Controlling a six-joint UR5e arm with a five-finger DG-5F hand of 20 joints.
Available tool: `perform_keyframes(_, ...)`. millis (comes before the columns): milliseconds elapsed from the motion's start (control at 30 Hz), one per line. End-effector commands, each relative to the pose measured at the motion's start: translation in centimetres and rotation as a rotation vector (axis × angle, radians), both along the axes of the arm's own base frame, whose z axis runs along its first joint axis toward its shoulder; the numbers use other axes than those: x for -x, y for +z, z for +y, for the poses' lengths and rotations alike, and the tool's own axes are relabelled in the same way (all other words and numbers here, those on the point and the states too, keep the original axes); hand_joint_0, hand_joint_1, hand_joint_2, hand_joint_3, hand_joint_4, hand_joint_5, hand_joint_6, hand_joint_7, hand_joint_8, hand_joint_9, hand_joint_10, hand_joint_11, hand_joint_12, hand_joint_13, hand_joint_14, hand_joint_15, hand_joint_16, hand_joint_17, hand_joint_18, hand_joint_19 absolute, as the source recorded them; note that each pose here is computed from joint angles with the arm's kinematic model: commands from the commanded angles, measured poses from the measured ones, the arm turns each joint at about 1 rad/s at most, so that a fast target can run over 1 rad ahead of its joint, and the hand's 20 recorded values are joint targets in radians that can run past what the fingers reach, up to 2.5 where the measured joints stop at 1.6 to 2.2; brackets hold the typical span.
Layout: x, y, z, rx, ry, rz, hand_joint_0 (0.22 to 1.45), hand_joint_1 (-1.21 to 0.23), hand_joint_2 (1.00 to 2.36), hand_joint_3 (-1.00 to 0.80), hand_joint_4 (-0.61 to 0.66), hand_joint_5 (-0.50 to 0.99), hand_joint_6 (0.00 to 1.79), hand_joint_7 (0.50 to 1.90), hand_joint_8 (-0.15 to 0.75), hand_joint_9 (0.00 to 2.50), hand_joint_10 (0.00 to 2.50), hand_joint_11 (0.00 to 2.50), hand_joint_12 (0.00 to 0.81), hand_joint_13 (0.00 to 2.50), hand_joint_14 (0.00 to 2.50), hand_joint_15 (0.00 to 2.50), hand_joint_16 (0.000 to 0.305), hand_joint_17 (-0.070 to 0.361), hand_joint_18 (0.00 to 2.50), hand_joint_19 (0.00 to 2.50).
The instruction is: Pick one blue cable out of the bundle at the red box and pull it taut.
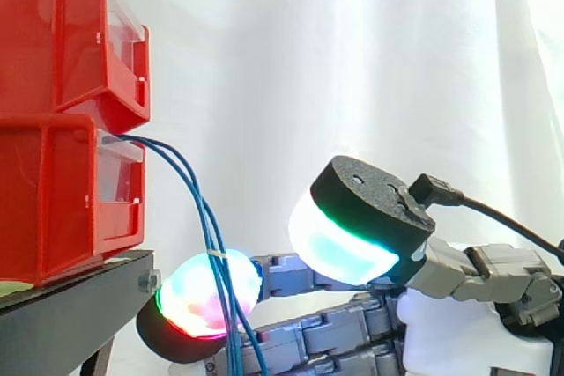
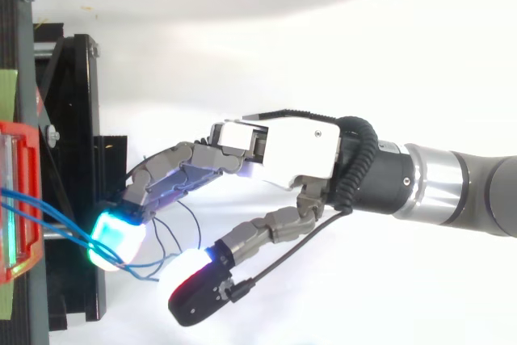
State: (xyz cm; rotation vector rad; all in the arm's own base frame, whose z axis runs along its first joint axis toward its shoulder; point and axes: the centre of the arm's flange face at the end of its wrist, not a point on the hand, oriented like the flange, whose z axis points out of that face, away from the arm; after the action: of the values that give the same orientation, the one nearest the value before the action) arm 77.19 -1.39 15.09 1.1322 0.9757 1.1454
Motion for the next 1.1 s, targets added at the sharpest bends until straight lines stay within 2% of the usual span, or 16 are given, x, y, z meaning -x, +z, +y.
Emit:
perform_keyframes(0, -0.1, 0.1, 0.3, 0.021, -0.016, -0.003, 0.52, -0.79, 1.0, -0.5, 0.16, -0.14, 0.7, 0.74, 0.344, 0.61, 0.0, 0.17, 0.369, 0.71, 0.01, 0.25, 0.049, 0.111, 0.55, 0.33)
perform_keyframes(100, -0.2, -0.4, 0.3, 0.025, -0.032, -0.008, 0.52, -0.77, 1.0, -0.5, 0.18, -0.13, 0.66, 0.81, 0.347, 0.61, 0.0, 0.17, 0.372, 0.71, 0.01, 0.25, 0.05, 0.111, 0.55, 0.33)
perform_keyframes(200, -0.2, -0.7, -0.3, -0.008, -0.032, -0.017, 0.51, -0.76, 1.0, -0.5, 0.19, -0.12, 0.63, 0.88, 0.348, 0.62, 0.0, 0.17, 0.372, 0.71, 0.01, 0.26, 0.05, 0.112, 0.55, 0.33)
perform_keyframes(333, -0.4, -0.4, -0.6, -0.021, -0.021, -0.029, 0.52, -0.75, 1.0, -0.5, 0.21, -0.11, 0.57, 0.98, 0.35, 0.62, 0.0, 0.16, 0.371, 0.71, 0.01, 0.26, 0.05, 0.112, 0.55, 0.33)
perform_keyframes(667, -0.4, -0.6, -0.7, -0.016, -0.02, -0.024, 0.54, -0.75, 1.0, -0.48, 0.18, -0.11, 0.56, 1.03, 0.346, 0.63, 0.0, 0.17, 0.367, 0.71, 0.01, 0.25, 0.049, 0.11, 0.54, 0.33)
perform_keyframes(867, -0.5, -0.5, -0.7, -0.017, -0.022, -0.026, 0.57, -0.74, 1.01, -0.41, 0.12, -0.12, 0.64, 0.9, 0.341, 0.64, 0.0, 0.17, 0.357, 0.71, 0.01, 0.26, 0.047, 0.106, 0.54, 0.34)
perform_keyframes(1000, -0.5, -0.5, -0.7, -0.021, -0.019, -0.026, 0.6, -0.75, 1.01, -0.35, 0.1, -0.15, 0.76, 0.71, 0.336, 0.63, 0.0, 0.16, 0.354, 0.72, 0.01, 0.26, 0.047, 0.105, 0.55, 0.34)
perform_keyframes(1067, -0.5, -0.4, -0.8, -0.023, -0.02, -0.031, 0.6, -0.75, 1.01, -0.34, 0.1, -0.15, 0.77, 0.7, 0.335, 0.63, 0.0, 0.16, 0.355, 0.72, 0.01, 0.26, 0.047, 0.105, 0.55, 0.34)
